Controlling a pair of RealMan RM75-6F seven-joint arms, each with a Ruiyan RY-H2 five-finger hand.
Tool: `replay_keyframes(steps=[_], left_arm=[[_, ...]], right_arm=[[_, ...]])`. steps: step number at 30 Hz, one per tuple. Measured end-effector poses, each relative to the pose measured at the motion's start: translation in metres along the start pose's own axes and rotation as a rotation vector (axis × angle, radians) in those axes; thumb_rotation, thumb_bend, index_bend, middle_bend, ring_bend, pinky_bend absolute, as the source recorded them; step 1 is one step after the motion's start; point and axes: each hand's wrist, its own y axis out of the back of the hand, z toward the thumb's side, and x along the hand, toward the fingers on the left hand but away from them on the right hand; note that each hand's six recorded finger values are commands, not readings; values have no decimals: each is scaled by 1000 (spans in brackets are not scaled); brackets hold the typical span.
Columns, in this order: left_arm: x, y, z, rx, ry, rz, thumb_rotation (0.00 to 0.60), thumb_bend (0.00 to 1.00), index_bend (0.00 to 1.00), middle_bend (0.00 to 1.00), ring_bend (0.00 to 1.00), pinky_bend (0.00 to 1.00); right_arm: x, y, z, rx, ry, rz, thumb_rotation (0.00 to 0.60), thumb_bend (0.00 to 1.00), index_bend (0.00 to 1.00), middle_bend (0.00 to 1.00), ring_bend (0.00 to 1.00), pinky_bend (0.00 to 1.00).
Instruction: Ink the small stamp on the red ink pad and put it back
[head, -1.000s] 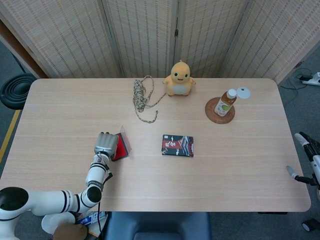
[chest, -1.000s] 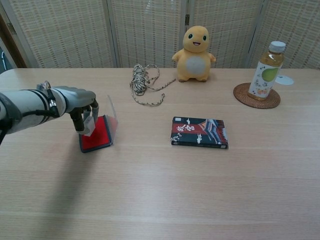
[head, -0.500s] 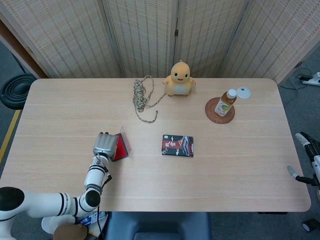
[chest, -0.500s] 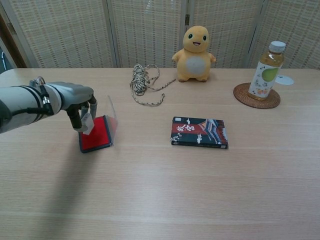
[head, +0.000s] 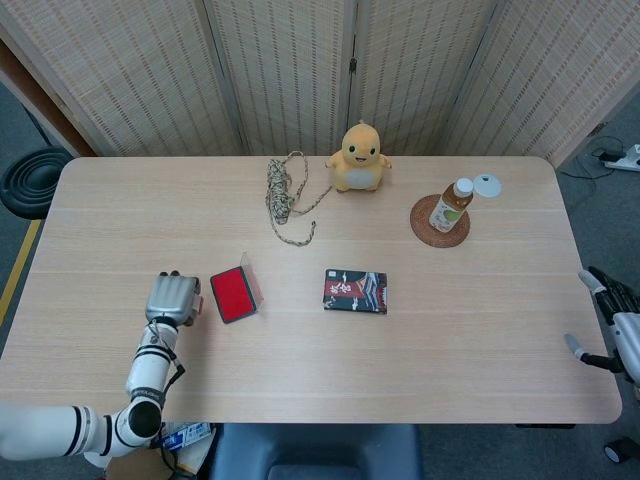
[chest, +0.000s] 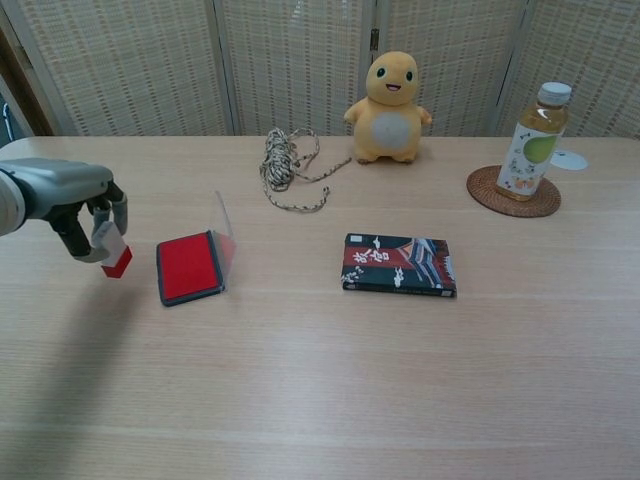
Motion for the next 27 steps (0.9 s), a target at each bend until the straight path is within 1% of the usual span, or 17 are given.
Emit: replay_keyframes(steps=[5, 12, 18, 27], left_arm=[[-2, -11, -14, -24, 5, -8, 600, 338, 515, 483, 235, 243], [6, -24, -31, -36, 13, -14, 600, 338, 515, 483, 235, 243], [11, -33, -35, -54, 6, -25, 600, 338, 513, 483, 235, 243], [15, -42, -36, -70, -2, -36, 600, 338, 512, 483, 235, 243]], right_arm=[[-1, -3, 2, 17, -3, 3, 600, 300, 0, 0, 0, 0], [-4, -10, 4, 32, -8, 19, 600, 300, 0, 0, 0, 0], [-5, -12, 4, 34, -13, 25, 600, 300, 0, 0, 0, 0], [-5, -14, 5, 42, -14, 29, 600, 300, 0, 0, 0, 0]])
